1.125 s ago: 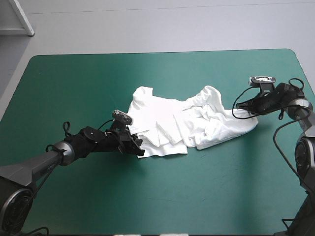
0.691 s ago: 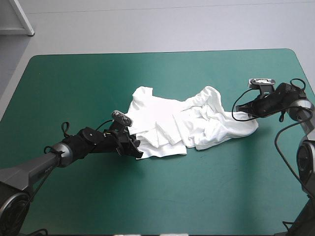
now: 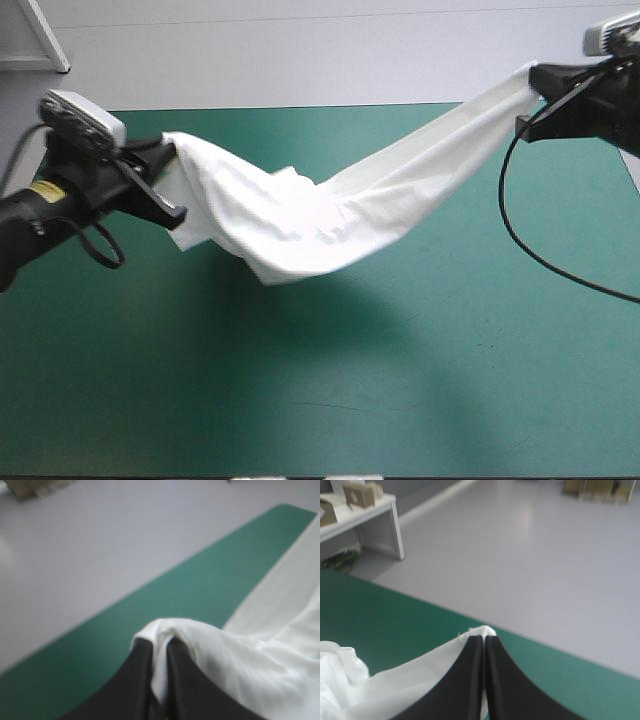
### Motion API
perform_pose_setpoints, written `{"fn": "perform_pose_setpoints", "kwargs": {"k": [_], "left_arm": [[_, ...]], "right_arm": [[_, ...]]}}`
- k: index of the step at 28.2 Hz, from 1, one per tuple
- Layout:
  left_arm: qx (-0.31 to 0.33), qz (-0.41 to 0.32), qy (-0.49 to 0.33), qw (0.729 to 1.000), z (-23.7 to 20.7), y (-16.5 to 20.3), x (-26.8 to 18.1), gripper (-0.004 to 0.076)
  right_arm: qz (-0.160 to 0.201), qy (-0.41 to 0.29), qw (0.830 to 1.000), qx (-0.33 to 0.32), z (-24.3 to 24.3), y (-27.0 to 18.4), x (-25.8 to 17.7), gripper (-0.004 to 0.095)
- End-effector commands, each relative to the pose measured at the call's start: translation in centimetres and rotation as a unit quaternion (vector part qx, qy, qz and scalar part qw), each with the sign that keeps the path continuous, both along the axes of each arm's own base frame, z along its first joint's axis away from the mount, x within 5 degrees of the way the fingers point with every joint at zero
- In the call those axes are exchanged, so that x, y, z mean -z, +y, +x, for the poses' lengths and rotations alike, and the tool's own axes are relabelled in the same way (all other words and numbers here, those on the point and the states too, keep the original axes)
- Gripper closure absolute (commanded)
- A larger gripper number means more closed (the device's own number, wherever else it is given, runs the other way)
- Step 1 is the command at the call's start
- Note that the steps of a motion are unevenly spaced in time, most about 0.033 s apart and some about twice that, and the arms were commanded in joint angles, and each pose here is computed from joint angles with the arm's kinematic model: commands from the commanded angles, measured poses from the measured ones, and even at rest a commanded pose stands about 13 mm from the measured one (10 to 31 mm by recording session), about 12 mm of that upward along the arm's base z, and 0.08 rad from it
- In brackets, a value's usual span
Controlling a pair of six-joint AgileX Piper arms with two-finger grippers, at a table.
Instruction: Fold the cloth
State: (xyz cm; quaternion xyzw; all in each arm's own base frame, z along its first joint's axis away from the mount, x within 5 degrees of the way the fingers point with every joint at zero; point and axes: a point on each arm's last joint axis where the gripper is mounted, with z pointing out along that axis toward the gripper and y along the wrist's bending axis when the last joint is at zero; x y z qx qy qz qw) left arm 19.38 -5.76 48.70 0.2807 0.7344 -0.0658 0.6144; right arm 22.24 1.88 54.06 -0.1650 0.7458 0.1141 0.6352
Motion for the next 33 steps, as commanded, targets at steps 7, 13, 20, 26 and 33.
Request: {"fn": "perform_pose_setpoints", "kwargs": {"k": [7, 13, 20, 26, 33], "left_arm": [[-0.06, -0.018, -0.322, 0.945, -14.0, 3.1, -16.7, 0.0705], [-0.064, -0.027, -0.342, 0.937, -17.6, 3.7, -18.1, 0.0705], [-0.051, -0.03, -0.313, 0.948, -17.7, 3.5, -17.5, 0.0705], [-0.049, -0.022, -0.235, 0.97, -13.3, 2.9, -15.6, 0.0705], [-0.052, 0.009, -0.07, 0.996, -2.0, 1.3, -8.5, 0.0705]], "right_arm": [[0.003, -0.302, 0.953, -0.01, -16.6, 2.0, -12.5, 0.0925], [-0.008, -0.355, 0.935, -0.019, -22.7, 2.8, -13.8, 0.0925], [-0.021, -0.377, 0.926, 0.019, -27.8, 2.8, -13.3, 0.0925], [-0.023, -0.323, 0.946, 0.031, -24.7, 2.3, -12.4, 0.0925], [0.002, -0.138, 0.989, 0.043, -11.1, 0.6, -6.6, 0.0925]]}}
